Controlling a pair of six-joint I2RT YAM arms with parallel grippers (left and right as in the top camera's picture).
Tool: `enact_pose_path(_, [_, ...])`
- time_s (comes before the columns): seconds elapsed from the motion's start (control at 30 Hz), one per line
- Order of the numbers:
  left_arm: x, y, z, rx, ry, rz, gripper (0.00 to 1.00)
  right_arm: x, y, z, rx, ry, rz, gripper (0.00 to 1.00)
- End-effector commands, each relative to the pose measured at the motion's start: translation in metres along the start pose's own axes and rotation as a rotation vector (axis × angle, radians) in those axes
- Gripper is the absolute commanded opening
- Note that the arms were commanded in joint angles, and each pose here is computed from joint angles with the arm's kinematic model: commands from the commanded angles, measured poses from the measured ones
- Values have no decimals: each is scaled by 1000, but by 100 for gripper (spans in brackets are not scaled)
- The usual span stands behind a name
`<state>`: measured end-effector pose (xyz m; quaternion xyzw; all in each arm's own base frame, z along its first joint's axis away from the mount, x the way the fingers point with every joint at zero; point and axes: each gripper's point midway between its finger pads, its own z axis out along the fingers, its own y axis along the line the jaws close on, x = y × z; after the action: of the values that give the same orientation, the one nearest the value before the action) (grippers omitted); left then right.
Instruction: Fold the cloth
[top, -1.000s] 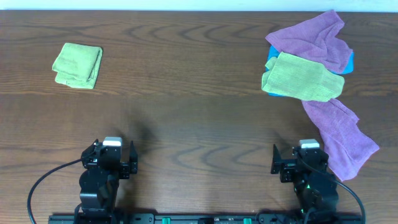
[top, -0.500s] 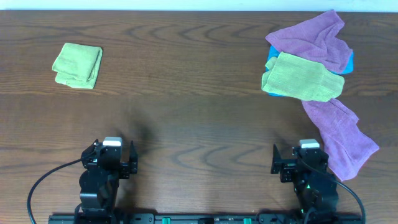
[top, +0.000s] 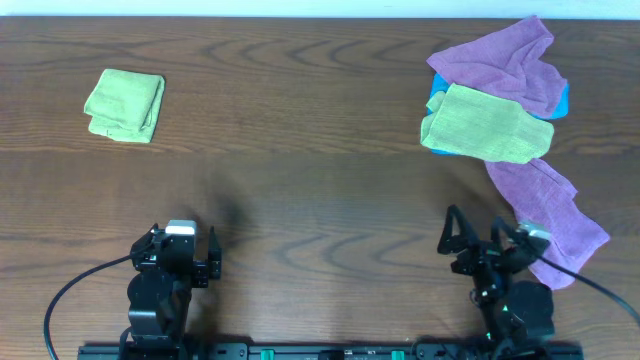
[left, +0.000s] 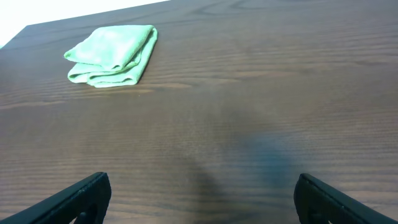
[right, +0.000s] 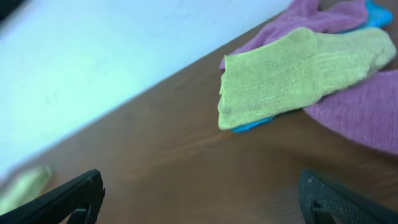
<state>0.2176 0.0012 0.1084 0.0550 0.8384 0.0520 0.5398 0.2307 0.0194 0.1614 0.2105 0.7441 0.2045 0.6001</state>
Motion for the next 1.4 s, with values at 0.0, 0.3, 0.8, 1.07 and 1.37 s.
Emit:
enact_pose_path(0.0, [7, 0, 2, -4, 11, 12, 95, -6, -5, 4, 29, -36, 130, 99])
enact_pose_path(0.3, [7, 0, 2, -4, 11, 12, 95, 5, -13, 40, 158, 112, -36, 99])
enact_pose_path(0.8, [7, 0, 2, -4, 11, 12, 95, -53, -82, 54, 922, 462, -331, 99])
enact_pose_path(1.07, [7, 0, 2, -4, 11, 12, 96, -26, -145, 45, 1145, 637, -307, 99])
enact_pose_path(1.37, [7, 0, 2, -4, 11, 12, 95, -27, -177, 50, 1222, 602, -218, 99])
